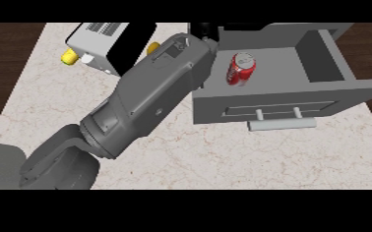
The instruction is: Pick up the can, place it into the drawer and close the drawer
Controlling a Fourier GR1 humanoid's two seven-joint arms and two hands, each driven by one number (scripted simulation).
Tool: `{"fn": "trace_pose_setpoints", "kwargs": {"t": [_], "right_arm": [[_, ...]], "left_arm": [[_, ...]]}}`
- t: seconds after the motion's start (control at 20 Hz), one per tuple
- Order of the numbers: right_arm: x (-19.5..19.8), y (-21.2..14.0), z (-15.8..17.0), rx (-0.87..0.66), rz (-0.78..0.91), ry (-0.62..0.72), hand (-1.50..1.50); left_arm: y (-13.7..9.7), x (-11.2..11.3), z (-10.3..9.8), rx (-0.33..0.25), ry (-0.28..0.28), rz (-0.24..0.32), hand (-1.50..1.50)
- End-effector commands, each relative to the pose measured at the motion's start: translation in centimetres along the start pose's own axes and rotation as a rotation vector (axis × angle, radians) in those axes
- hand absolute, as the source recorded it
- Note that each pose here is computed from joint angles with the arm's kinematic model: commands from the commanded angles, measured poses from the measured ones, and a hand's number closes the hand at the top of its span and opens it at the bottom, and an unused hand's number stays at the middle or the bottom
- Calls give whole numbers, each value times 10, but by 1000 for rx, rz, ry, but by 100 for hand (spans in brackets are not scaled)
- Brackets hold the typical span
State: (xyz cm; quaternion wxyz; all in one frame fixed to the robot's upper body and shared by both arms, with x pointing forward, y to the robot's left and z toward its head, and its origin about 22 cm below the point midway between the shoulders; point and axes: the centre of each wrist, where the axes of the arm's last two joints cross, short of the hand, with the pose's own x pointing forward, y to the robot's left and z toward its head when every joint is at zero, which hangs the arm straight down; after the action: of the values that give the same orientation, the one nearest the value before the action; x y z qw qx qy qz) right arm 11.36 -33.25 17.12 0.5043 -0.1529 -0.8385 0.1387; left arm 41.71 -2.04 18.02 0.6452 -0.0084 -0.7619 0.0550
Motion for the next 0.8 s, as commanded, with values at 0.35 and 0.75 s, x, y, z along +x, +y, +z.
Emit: {"fn": "trace_pose_setpoints", "kwargs": {"t": [0.35,0.75], "right_arm": [[-6,48,-58,104,288,-43,-150],[-19,95,-111,125,436,-93,-150]], "left_arm": [[-7,12,2,-12,-11,37,-150],[2,-4,3,2,30,24,-150]]}}
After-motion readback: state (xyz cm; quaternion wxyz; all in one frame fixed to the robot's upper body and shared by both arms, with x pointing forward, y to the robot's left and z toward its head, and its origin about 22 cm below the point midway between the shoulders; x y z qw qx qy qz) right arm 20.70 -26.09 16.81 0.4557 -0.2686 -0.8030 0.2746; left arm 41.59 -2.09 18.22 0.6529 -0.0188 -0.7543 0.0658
